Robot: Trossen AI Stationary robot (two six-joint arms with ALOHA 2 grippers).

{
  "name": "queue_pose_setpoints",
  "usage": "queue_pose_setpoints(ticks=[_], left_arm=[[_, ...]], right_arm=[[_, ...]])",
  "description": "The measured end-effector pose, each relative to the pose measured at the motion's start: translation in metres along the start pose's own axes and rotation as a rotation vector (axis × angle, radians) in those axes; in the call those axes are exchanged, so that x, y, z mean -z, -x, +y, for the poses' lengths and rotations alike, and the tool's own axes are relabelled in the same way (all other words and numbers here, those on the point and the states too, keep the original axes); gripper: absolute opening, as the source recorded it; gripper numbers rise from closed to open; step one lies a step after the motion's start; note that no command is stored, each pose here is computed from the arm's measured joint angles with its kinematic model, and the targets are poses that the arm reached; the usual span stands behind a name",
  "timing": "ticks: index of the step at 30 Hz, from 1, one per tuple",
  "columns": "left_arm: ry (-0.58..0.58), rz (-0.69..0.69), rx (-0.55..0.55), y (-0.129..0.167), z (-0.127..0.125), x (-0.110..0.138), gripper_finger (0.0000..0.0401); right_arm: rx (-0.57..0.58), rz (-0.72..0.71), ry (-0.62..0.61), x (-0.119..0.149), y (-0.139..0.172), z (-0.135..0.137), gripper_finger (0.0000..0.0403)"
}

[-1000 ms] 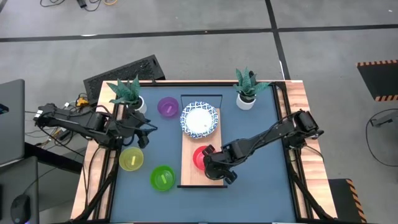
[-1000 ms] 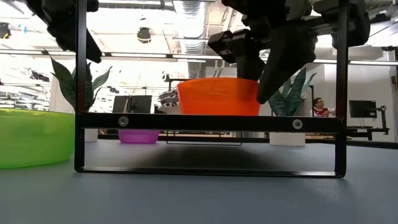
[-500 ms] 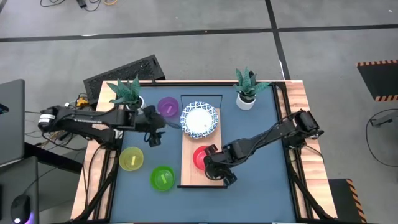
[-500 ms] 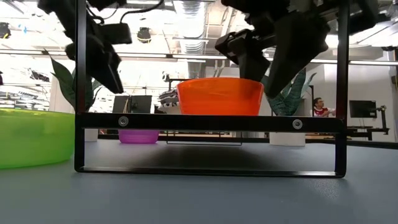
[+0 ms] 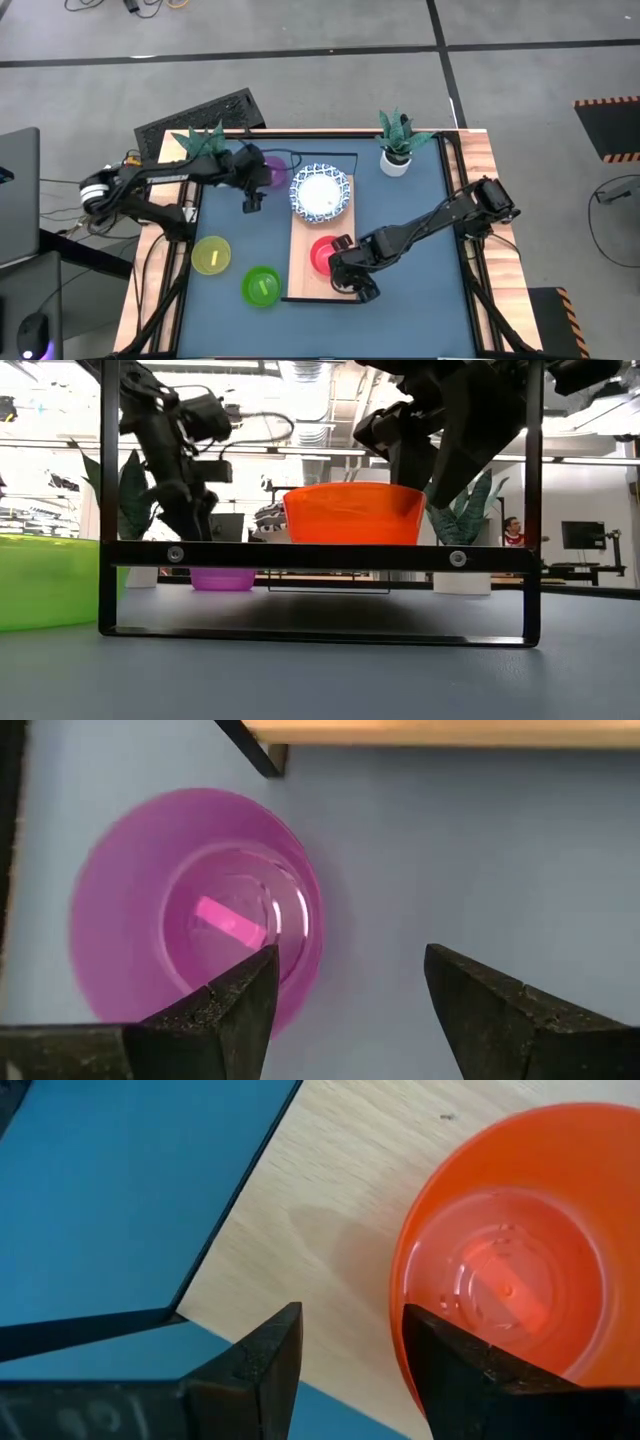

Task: Place and stack bowls onto a shelf
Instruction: Stack the purple bowl on top of the orange bowl on the shelf

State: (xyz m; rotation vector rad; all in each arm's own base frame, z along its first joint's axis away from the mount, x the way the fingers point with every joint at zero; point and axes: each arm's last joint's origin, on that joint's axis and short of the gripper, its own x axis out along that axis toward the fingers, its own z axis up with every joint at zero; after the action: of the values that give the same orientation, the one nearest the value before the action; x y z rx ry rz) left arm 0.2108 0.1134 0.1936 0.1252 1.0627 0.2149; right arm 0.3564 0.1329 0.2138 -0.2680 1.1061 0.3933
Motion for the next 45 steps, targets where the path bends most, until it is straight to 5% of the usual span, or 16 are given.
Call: queue_pose_setpoints(ticks=[9, 20, 32, 45], left_arm=[[-0.036, 0.117, 0.036, -0.043, 0.005, 0.008, 0.0208], [0.048, 0.144, 0.016, -0.044, 0.004, 0.009, 0.0009], [0.124, 0.095, -0.007, -0.022, 0.001, 0.005, 0.0000], [0.179, -0.132, 0.048, 0.042, -0.015, -0.002, 0.0000]], right_arm=[[-0.002, -0.005, -0.047, -0.001, 0.000, 0.002, 0.0198], [0.000, -0.018, -0.001, -0.002, 0.000, 0.004, 0.0198], [0.047, -0.013, 0.080, -0.017, 0.023, -0.006, 0.0198], [0.157, 0.019, 0.056, -0.034, 0.068, -0.035, 0.0170]])
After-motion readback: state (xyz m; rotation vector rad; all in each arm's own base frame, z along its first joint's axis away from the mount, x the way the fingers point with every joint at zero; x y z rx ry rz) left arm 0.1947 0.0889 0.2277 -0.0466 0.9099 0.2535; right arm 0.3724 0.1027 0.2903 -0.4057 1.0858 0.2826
